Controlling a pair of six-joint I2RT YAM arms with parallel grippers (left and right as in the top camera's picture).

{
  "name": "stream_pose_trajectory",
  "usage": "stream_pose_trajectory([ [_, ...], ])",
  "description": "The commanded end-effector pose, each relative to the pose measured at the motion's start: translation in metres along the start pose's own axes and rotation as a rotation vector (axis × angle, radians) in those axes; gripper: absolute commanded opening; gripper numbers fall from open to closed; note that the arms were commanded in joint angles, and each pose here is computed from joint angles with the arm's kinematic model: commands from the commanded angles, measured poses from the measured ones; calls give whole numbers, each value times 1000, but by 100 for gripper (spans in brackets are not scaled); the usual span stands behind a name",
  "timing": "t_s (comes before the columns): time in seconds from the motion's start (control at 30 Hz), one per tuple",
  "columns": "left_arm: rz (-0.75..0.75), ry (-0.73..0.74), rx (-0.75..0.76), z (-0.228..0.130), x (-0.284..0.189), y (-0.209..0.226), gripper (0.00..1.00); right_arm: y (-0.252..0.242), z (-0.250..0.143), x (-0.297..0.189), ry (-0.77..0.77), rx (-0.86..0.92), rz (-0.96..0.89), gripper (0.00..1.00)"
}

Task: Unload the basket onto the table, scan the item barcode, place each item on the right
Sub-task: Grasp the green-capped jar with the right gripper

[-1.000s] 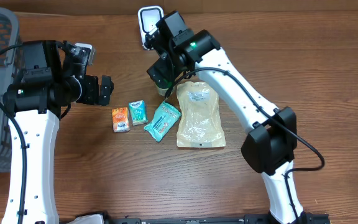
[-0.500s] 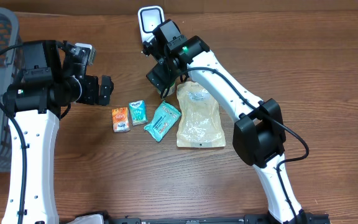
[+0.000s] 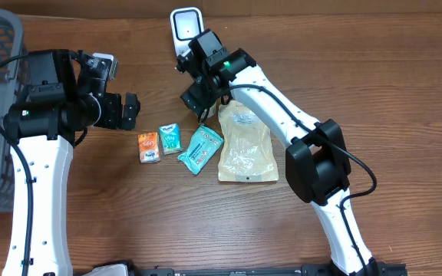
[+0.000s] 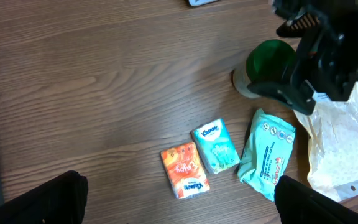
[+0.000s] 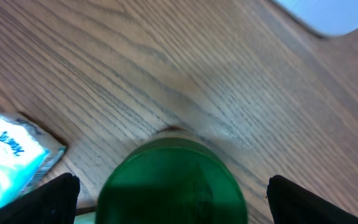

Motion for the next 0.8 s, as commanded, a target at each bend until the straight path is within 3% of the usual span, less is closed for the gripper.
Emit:
stream_pose_trajectory([
  [0.0,5,-25,6,6,-6,0,100,-7,-11,13,24,27,-14,95],
  [0.1,5,-25,6,6,-6,0,100,-7,-11,13,21,38,-19,90],
  [0.2,5,-25,6,6,-6,0,100,-8,-8,13,7,46,-22,75],
  [0.37,5,-25,6,6,-6,0,100,-16,-6,12,-2,156,-77,64],
  [0.67,5,-25,6,6,-6,0,100,-18,2,-3,-20,516,-107,64],
  [0.77,5,-25,6,6,-6,0,100,-17,-3,-3,-11,735,-113,56],
])
Point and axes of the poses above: each gripper's point midway between its finger pads, its own x axis out along the fingers, its own y axis along the line the jaws close on, z = x × y, the point moved 3 cm from there along -x, back along the fingers
